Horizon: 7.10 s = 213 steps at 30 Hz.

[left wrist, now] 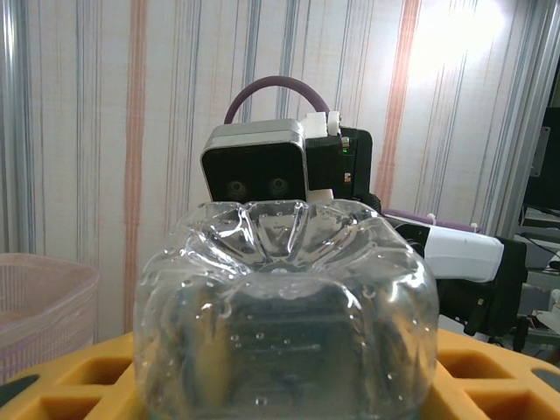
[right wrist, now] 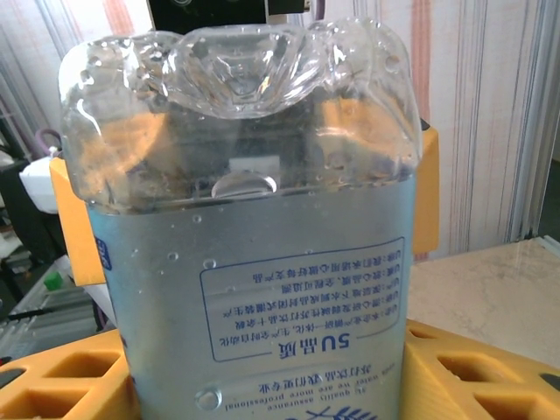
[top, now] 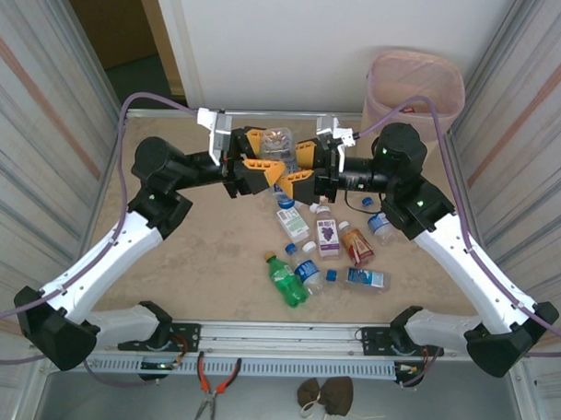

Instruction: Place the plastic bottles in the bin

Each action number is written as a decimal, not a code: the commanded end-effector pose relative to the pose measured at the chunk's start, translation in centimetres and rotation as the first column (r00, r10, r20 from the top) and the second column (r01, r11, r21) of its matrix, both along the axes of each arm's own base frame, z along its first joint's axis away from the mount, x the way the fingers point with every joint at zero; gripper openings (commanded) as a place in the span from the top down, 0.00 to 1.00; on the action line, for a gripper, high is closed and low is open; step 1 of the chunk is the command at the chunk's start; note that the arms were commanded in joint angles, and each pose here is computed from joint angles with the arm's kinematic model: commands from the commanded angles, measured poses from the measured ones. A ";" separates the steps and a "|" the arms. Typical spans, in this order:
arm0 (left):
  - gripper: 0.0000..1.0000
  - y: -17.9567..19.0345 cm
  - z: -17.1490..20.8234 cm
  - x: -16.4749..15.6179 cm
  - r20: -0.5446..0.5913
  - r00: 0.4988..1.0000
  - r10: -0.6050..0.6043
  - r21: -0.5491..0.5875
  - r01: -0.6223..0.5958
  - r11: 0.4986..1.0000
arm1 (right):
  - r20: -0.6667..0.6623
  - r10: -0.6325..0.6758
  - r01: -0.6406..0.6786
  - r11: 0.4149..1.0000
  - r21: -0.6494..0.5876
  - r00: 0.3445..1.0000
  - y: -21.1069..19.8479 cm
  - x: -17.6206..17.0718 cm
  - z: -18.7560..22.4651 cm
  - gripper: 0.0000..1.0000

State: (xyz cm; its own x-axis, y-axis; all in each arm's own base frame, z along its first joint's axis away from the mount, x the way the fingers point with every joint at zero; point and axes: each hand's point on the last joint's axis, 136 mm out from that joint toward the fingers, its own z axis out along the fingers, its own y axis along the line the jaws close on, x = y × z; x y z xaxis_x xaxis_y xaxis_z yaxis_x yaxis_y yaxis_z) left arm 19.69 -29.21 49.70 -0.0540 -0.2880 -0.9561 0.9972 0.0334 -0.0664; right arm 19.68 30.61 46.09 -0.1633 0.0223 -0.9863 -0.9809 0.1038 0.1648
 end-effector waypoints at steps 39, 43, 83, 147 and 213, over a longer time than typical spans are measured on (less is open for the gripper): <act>0.18 3.3 -3.1 0.5 0.025 0.958 0.287 0.074 -0.288 0.955 | -0.181 -0.953 0.931 0.281 -0.232 0.243 -29.2 28.9 -0.8 0.59; 0.18 3.5 -3.6 0.7 0.018 0.953 0.301 0.085 -0.302 0.950 | -0.092 -0.978 0.924 0.207 -0.323 0.187 -30.7 31.8 -2.5 0.60; 0.23 3.9 -14.1 7.0 -0.266 0.798 0.540 0.373 -0.431 0.822 | -0.022 -0.985 0.723 0.141 -0.676 0.171 -32.4 35.9 -14.8 0.31; 0.57 1.9 -46.6 3.0 -0.600 -0.420 0.681 0.745 0.017 0.667 | -0.070 -0.938 0.817 0.330 -0.473 0.338 -24.5 18.5 -6.0 0.30; 0.94 3.1 -3.5 -4.4 -0.026 0.999 0.021 0.152 -0.016 0.988 | 0.073 0.005 0.000 0.998 -0.069 0.997 1.2 -6.0 -7.1 0.12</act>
State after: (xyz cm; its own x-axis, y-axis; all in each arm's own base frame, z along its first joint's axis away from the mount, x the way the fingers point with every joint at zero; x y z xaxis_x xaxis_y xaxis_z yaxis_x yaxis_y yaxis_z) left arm 17.17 -26.91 42.92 -0.1876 -0.0867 -0.9784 0.9731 0.1191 -0.1972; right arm 13.89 31.51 37.36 -0.1614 -0.0750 -0.9840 -0.9821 0.1107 0.1526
